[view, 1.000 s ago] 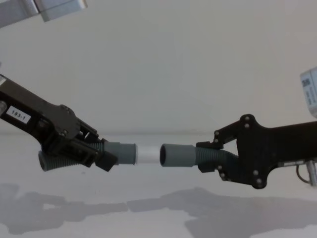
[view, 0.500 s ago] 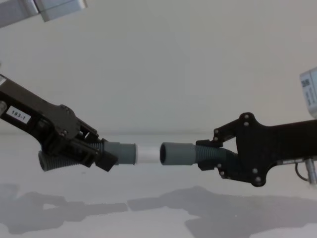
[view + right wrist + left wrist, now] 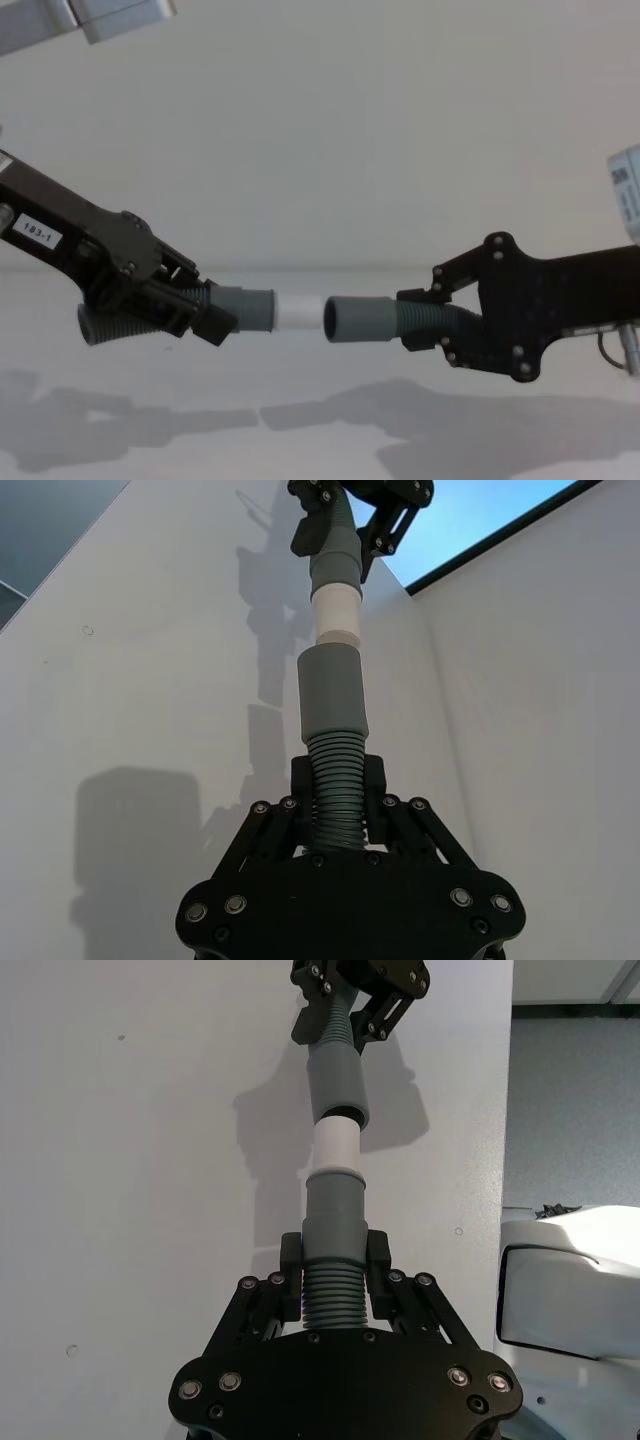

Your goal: Use both hands to pick up one end of the pipe from the table, align the ends, and insert them.

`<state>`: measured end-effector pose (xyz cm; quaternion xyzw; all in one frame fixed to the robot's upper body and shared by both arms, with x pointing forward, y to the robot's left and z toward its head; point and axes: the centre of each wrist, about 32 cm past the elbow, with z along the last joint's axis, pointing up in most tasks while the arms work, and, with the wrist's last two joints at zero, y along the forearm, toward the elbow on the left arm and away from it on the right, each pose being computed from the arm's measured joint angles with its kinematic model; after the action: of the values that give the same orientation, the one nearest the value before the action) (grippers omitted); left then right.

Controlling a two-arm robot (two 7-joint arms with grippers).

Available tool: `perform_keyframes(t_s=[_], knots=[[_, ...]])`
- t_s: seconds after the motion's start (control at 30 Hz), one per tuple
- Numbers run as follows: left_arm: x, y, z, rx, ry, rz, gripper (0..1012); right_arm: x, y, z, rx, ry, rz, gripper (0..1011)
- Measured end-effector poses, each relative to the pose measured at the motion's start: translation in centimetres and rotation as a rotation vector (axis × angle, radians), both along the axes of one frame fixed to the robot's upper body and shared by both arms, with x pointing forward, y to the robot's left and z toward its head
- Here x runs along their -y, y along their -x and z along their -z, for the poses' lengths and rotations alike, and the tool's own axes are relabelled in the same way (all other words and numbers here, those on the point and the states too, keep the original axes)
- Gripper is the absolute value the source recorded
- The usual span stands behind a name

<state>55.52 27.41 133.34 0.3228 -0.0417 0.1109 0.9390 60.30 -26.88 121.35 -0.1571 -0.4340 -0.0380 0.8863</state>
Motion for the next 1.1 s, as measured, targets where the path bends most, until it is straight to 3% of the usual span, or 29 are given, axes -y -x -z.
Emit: perform_keyframes(t_s=[1.1], knots=[[0.00, 0.00, 0.00, 0.000, 0.000, 0.000, 335, 0.01, -0.22, 0.17, -0.001, 0.002, 0.007, 252]])
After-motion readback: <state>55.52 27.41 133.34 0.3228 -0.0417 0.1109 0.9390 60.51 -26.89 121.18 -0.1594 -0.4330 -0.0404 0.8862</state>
